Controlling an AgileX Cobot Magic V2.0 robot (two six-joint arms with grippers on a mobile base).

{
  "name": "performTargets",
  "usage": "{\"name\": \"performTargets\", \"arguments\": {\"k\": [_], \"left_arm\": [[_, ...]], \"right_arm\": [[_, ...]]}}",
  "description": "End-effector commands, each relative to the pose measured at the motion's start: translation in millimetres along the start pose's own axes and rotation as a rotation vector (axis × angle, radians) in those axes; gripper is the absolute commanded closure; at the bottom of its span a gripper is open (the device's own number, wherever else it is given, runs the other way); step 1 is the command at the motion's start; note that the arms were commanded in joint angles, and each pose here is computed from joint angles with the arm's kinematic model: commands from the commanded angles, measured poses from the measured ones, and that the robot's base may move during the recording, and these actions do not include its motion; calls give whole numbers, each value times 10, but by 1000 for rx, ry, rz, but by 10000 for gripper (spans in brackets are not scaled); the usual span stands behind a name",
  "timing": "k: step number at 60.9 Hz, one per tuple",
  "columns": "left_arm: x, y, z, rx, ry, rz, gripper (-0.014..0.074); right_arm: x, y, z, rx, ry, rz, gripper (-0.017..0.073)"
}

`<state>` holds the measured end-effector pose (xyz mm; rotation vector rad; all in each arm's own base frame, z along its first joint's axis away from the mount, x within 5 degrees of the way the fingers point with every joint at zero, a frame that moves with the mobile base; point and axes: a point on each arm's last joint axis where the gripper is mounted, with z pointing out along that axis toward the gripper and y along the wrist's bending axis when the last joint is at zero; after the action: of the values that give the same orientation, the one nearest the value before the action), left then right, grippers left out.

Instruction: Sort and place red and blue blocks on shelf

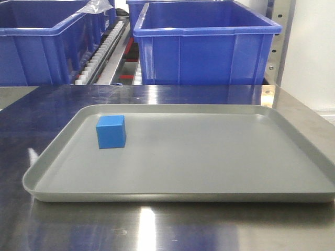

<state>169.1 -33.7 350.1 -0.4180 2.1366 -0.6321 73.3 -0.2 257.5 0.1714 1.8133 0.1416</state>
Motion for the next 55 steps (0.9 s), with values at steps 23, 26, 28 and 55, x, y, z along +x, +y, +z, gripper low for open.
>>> {"name": "performTargets", "arguments": {"k": [23, 26, 28, 55], "left_arm": [[-181, 27, -85, -106, -134, 216, 452], [-181, 46, -87, -129, -131, 242, 452], [-179, 54, -88, -138, -127, 251, 452], [-193, 156, -59, -255, -97, 370, 452]], "right_arm": [[-168, 38, -25, -25, -112, -21, 507], [-168, 38, -25, -25, -112, -21, 507], [-168, 38, -25, -25, -112, -21, 507], [-167, 37, -25, -25, -111, -21, 507]]}}
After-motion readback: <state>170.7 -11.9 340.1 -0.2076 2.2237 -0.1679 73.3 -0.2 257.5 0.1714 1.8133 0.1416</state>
